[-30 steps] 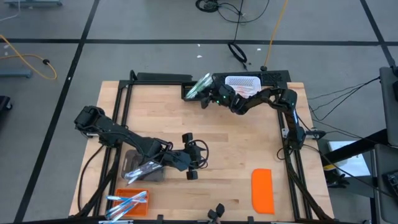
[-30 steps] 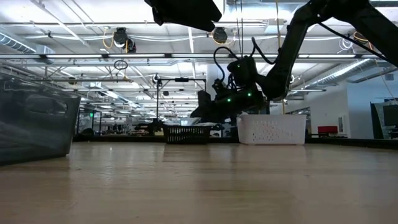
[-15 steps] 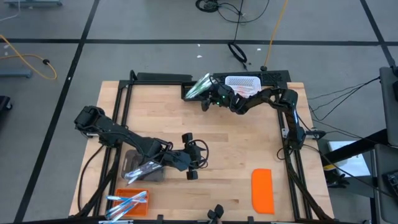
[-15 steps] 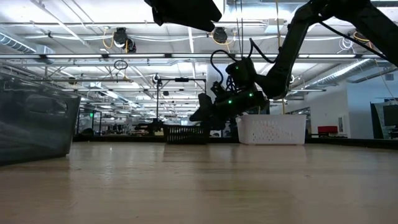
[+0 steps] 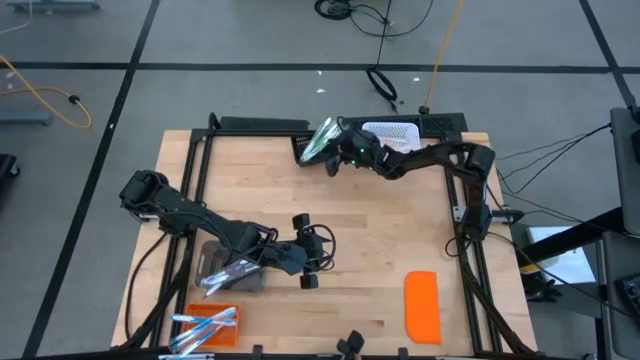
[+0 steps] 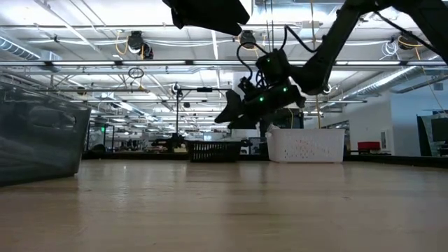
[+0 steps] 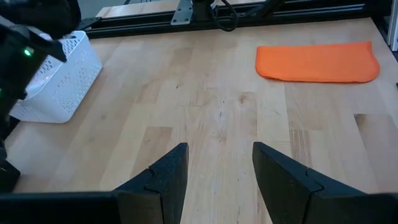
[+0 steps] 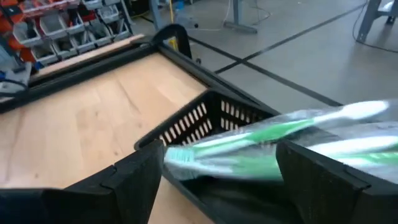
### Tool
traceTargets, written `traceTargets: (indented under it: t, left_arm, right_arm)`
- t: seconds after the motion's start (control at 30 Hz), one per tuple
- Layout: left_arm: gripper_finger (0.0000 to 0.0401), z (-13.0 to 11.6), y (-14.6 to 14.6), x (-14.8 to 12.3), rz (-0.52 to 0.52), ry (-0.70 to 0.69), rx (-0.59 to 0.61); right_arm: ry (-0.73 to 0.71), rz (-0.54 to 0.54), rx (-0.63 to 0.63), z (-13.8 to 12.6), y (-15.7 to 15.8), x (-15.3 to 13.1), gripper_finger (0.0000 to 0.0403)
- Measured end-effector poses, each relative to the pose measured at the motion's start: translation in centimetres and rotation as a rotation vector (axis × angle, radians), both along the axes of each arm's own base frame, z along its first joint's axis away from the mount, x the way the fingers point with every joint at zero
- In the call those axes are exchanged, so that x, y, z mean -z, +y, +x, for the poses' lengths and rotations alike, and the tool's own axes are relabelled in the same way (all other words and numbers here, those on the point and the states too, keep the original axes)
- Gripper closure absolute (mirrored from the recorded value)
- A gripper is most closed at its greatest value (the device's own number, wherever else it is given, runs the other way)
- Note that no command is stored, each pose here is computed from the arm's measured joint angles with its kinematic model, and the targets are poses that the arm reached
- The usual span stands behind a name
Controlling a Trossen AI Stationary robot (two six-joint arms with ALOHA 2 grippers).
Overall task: Pick & Place Toothbrushes
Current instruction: Put the green toothbrush into the black bin, then return to Home Position
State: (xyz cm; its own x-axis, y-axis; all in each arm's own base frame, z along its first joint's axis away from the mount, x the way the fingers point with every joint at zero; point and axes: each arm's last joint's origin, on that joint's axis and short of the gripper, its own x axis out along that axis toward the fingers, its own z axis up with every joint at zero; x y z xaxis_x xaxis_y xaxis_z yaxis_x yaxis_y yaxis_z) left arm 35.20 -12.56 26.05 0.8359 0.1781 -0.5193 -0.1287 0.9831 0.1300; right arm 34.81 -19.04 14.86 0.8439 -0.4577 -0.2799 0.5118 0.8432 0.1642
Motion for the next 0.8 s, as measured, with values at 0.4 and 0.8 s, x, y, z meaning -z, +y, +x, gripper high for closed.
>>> traceTargets:
  t: [0.4, 0.8]
  left_arm:
    - [0.0219, 0.0, 0.0, 0.0, -0.001, 0.0, -0.001]
    - [0.0219, 0.0, 0.0, 0.0, 0.001, 0.001, -0.004]
  right_arm:
    - [0.095, 0.023, -0.024, -0.3, 0.9, -0.5, 0.0103]
    - [0.153, -0.024, -0.135, -0.2, 4.3, -3.5, 0.0103]
